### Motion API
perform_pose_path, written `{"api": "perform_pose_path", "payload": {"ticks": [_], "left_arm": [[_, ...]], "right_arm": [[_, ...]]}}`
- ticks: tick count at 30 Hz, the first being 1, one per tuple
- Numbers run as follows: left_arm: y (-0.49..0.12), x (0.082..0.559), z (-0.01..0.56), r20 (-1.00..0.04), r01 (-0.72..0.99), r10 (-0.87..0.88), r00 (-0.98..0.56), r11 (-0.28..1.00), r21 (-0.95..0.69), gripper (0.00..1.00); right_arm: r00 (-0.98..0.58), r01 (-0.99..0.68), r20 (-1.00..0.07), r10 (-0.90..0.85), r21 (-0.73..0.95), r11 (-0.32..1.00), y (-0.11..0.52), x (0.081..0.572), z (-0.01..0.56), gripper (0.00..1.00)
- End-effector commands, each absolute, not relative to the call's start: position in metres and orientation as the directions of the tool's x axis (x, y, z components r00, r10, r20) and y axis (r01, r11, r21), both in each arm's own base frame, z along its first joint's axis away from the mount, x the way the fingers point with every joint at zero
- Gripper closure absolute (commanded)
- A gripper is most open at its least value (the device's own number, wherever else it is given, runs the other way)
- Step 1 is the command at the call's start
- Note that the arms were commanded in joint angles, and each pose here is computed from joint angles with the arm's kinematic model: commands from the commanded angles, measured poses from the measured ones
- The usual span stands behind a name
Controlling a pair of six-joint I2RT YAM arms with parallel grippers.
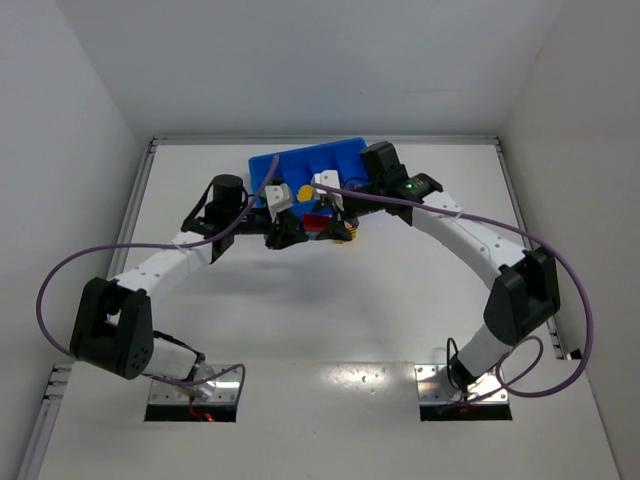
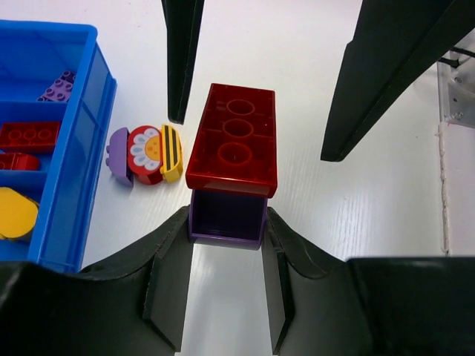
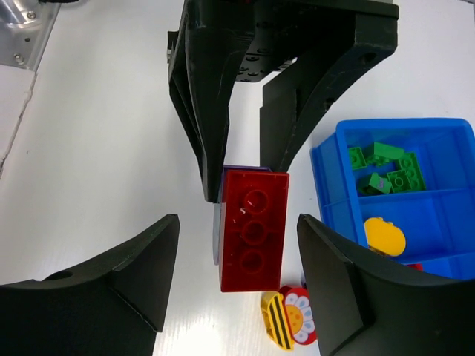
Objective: Sort the legos into containers by color
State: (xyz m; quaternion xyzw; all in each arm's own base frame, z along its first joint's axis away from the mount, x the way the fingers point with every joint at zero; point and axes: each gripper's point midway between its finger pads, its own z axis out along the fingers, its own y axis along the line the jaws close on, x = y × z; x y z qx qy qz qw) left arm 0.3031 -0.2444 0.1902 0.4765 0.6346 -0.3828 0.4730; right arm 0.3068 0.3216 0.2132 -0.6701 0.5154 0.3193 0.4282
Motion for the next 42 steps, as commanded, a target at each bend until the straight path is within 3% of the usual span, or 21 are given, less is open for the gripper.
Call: {"api": "perform_pose_path", "payload": {"ticks": [1,19,23,24,27,35,42], "left_arm": [[-0.244,0.301,0.202,-0.971,0.971,0.236,-0.021,0.236,0.036,1.00],[-0.245,0.295,0.214,-0.973,0.976,0.229,0.037,0.201,0.085,1.00],[-0.244,0.292,0.215,-0.971,0.976,0.234,0.041,0.198,0.089,1.00],[-0.244,0.293,0.215,-0.970,0.976,0.236,0.053,0.195,0.100,1.00],[-0.243,0.293,0.213,-0.968,0.975,0.243,0.064,0.190,0.112,1.00],[-0.220,0.276,0.164,-0.948,0.976,0.315,-0.039,0.215,0.031,1.00],[-0.203,0.255,0.146,-0.932,0.969,0.355,-0.075,0.245,0.015,1.00]], "right_arm": [[0.283,-0.959,-0.885,-0.369,-0.267,-0.095,0.325,0.306,0.238,0.35],[0.245,-0.969,-0.886,-0.393,-0.220,-0.109,0.339,0.316,0.225,0.37],[0.237,-0.971,-0.886,-0.398,-0.210,-0.111,0.342,0.320,0.222,0.56],[0.237,-0.971,-0.886,-0.398,-0.210,-0.111,0.342,0.320,0.225,0.70],[0.230,-0.973,-0.893,-0.388,-0.196,-0.126,0.344,0.317,0.222,0.90],[0.245,-0.969,-0.916,-0.318,-0.244,-0.045,0.338,0.319,0.268,1.00],[0.232,-0.948,-0.936,-0.265,-0.278,0.153,0.332,0.358,0.307,1.00]]}}
